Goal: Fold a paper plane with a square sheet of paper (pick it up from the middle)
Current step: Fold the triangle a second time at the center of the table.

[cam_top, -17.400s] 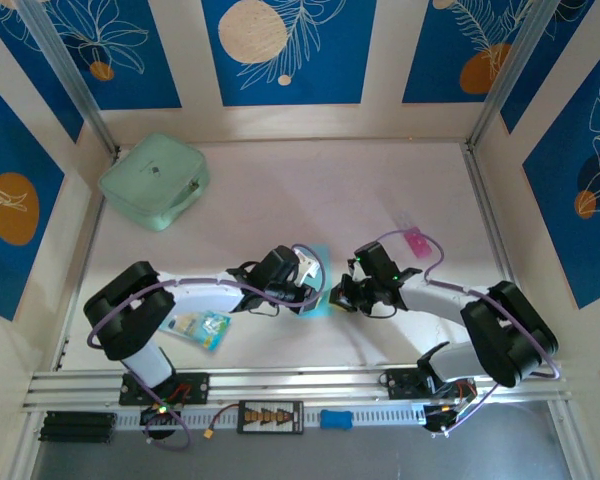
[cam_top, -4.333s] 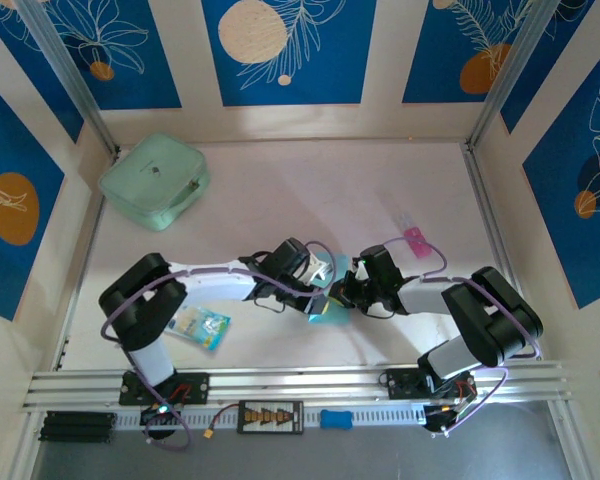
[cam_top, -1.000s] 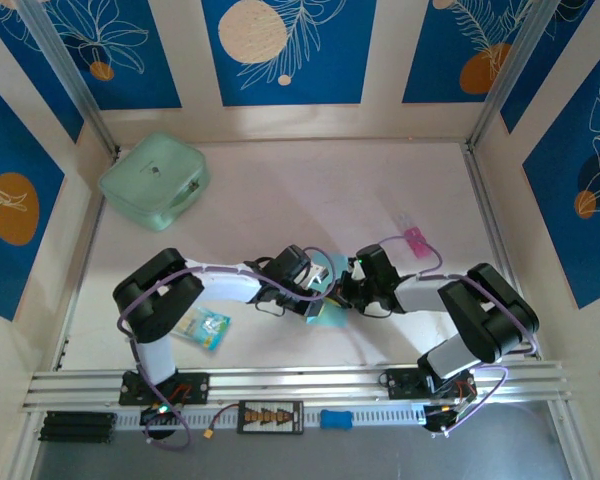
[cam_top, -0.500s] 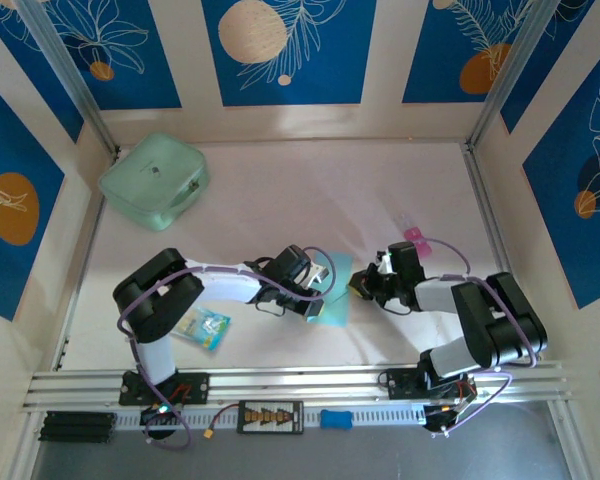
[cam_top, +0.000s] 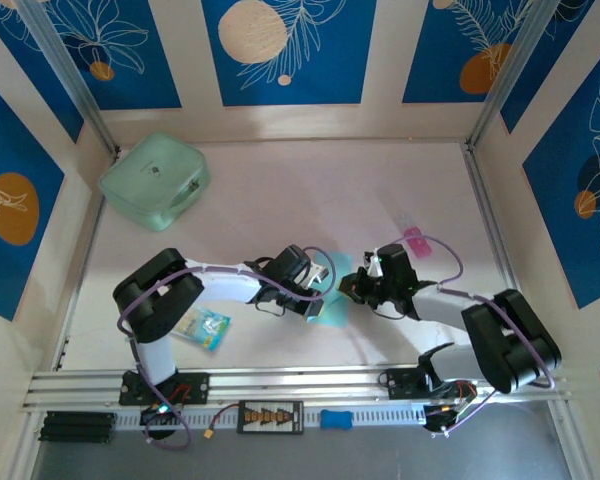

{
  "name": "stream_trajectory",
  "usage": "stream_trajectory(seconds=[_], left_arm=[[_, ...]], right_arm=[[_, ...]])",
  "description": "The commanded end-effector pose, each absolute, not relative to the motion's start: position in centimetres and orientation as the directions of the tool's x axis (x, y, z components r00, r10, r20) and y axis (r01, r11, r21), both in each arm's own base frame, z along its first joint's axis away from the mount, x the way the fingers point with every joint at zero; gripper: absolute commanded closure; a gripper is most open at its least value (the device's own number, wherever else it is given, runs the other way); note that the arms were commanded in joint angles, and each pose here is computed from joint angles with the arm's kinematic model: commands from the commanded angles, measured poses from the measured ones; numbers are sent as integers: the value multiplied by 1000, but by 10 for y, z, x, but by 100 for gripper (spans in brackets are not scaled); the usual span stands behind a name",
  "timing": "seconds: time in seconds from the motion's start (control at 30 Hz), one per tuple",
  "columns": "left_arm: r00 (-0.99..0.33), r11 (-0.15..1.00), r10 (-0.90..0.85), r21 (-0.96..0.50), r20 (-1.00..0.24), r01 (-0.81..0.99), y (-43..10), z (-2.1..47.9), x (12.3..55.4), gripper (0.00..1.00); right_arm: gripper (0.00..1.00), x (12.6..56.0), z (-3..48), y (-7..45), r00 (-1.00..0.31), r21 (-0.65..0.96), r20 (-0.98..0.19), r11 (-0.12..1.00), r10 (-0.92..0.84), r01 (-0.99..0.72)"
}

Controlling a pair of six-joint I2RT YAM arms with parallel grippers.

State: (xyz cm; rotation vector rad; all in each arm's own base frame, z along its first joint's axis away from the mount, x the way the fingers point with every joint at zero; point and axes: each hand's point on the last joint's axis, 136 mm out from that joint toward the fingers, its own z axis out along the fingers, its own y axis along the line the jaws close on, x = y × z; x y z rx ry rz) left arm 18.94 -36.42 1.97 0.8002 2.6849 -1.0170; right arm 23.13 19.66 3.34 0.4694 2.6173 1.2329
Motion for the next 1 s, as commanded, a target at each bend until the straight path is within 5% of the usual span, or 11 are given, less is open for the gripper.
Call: stream_trajectory(seconds=[0.0, 0.2, 0.57, 0.97], left_arm=[[-864, 694, 462, -527, -198, 492, -336, -10, 171, 100], [-863, 693, 462, -525, -204, 495, -335, -9, 171, 100], [-863, 694, 461, -523, -204, 494, -335, -8, 171, 100], [-852, 647, 451, -561, -264, 516, -350, 26, 177, 97]], right_arm=[[97, 230, 26, 198, -936, 766, -34, 610, 350, 200], [98, 220, 2, 178, -914, 730, 54, 609, 401, 310], [96, 236, 42, 204, -941, 803, -28, 569, 338, 180], [99, 212, -17, 181, -916, 703, 92, 627, 390, 337]])
